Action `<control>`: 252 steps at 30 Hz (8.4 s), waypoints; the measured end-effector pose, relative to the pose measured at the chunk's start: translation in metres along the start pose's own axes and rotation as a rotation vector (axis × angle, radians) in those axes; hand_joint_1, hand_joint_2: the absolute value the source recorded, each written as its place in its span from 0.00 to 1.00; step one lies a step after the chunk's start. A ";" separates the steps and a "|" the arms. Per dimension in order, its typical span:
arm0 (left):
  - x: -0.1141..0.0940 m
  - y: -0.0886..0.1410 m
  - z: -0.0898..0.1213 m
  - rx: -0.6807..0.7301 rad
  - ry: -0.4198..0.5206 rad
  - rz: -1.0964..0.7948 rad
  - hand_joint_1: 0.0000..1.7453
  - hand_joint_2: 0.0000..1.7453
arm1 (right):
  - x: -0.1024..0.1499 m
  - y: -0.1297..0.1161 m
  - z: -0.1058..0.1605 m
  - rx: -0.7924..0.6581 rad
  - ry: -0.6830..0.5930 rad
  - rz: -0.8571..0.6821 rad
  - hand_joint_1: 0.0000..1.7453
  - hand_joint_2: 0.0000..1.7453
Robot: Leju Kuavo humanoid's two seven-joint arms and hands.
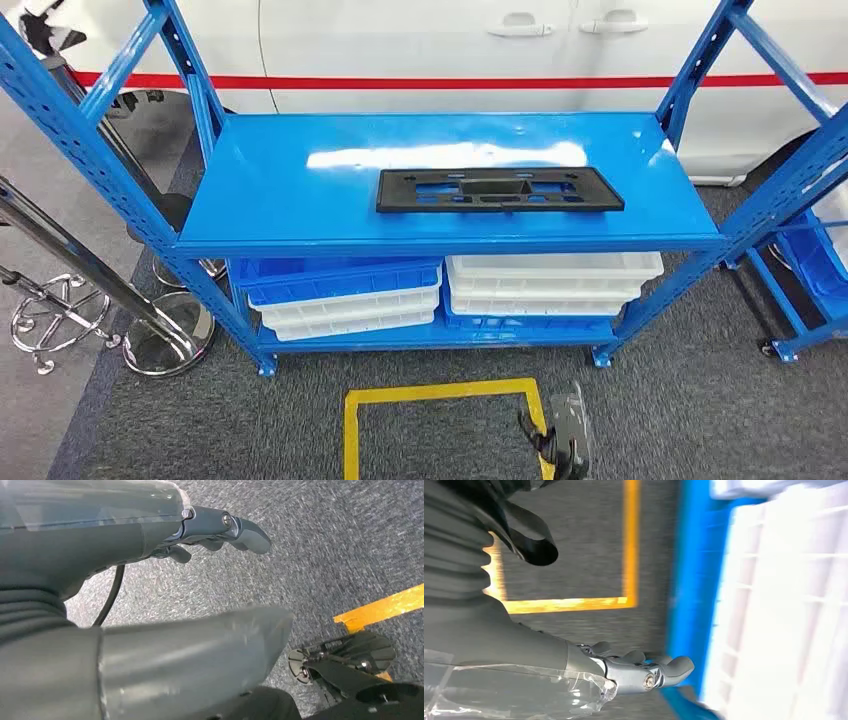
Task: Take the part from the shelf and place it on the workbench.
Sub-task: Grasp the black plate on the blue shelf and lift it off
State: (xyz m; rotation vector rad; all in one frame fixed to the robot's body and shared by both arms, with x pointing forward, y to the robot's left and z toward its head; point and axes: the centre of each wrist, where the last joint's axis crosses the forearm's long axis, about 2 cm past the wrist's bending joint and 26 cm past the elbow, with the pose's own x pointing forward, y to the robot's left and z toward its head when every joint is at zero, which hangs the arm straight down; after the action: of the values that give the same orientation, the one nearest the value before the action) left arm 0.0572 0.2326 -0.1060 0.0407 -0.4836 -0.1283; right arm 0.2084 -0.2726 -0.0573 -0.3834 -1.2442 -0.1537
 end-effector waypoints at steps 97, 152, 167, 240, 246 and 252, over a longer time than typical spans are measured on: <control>0.021 0.010 -0.008 -0.047 -0.013 -0.156 0.00 0.00 | 0.241 0.001 -0.109 -0.318 -0.913 1.098 0.00 1.00; 0.028 -0.001 -0.009 -0.093 -0.079 -0.179 0.00 0.00 | 0.224 -0.019 -0.129 -0.372 -0.728 1.309 0.00 1.00; 0.026 -0.002 -0.008 -0.103 -0.078 -0.184 0.00 0.00 | 0.220 -0.020 -0.129 -0.358 -0.727 1.321 0.00 1.00; 0.024 -0.003 -0.007 -0.102 -0.110 -0.209 0.00 0.00 | 0.231 -0.032 -0.116 -0.408 -0.810 1.140 0.00 1.00; 0.023 -0.004 -0.007 -0.106 -0.111 -0.220 0.00 0.00 | 0.227 -0.030 -0.113 -0.397 -0.813 1.141 0.00 1.00; 0.024 -0.004 -0.007 -0.100 -0.110 -0.206 0.00 0.00 | 0.230 -0.028 -0.112 -0.402 -0.824 1.132 0.00 1.00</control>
State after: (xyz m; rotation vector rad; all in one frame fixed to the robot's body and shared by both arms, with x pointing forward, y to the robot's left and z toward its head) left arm 0.0813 0.2254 -0.1013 -0.0153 -0.5819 -0.3576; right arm 0.3735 -0.3180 0.1354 -1.5459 -1.5976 0.8115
